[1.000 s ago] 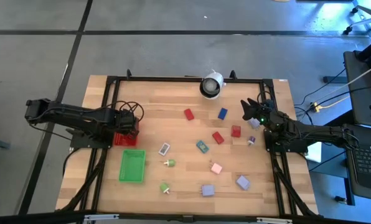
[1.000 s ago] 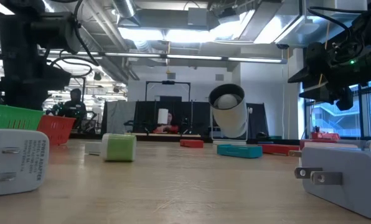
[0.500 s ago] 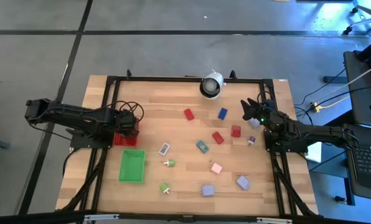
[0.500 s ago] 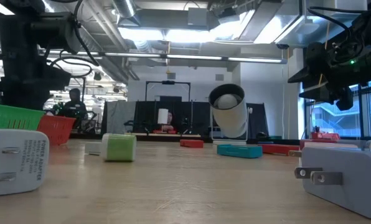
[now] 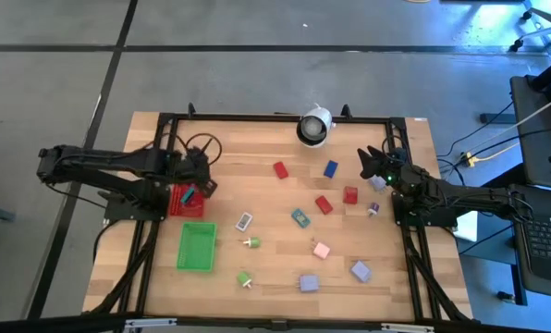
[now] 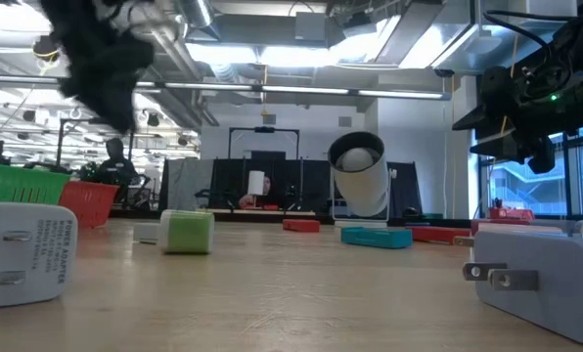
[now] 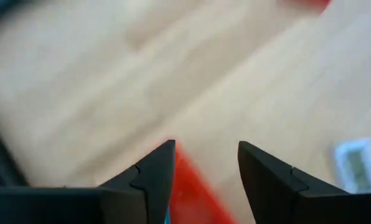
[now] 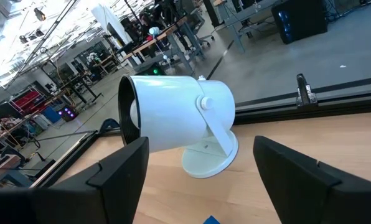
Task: Pick & Place Office items
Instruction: Put the top red digital timer into the red bin
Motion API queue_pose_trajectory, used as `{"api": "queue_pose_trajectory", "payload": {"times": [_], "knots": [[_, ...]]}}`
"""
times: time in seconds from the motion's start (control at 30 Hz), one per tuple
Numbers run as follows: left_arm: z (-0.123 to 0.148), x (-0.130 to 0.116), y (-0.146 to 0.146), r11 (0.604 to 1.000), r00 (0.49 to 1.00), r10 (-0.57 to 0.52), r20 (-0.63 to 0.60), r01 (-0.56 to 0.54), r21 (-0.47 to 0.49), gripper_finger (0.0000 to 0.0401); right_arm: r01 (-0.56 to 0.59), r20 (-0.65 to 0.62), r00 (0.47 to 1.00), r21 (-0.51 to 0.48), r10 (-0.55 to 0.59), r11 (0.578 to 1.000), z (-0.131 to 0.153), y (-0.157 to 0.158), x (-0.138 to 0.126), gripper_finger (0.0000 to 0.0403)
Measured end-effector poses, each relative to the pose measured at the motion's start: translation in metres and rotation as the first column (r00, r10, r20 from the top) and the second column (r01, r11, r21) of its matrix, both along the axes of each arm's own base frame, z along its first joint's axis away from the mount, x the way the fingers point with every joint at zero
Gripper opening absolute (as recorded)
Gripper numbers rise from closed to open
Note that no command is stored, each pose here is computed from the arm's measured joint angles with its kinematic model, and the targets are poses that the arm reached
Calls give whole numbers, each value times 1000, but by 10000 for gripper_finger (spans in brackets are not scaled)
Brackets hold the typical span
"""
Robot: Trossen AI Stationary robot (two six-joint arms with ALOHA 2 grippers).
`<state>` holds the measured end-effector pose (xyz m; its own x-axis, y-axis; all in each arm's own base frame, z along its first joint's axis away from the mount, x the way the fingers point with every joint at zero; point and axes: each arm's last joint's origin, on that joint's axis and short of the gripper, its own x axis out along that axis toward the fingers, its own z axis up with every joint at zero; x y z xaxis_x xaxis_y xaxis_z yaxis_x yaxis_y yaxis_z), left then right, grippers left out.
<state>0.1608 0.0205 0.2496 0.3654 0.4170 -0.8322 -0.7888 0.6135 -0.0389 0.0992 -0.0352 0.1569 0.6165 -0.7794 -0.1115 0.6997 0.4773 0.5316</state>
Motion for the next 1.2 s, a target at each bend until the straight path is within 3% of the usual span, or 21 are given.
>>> {"api": "queue_pose_trajectory", "payload": {"times": [0.13,0.27,0.53,0.77,0.93,1.1,1.2], "knots": [[25,18,4,985,983,-72,171,43,166,171,3,27,1000,21,-4,1000,0,0,0,292],[39,40,4,947,926,-224,304,132,294,175,13,103,994,74,-20,997,1,0,0,292],[33,96,9,865,807,-443,391,271,422,219,13,112,994,81,-22,997,1,0,0,292],[2,139,34,760,799,-531,283,301,576,239,13,112,993,81,-22,997,1,0,0,292],[-34,156,58,701,808,-572,142,391,596,239,12,117,993,86,-22,996,1,0,0,292],[-68,163,74,597,728,-685,-22,579,556,239,-30,118,993,92,19,995,1,1,1,292],[-83,169,83,579,687,-726,-27,631,516,239,-102,116,989,99,90,990,0,2,3,292]]}}
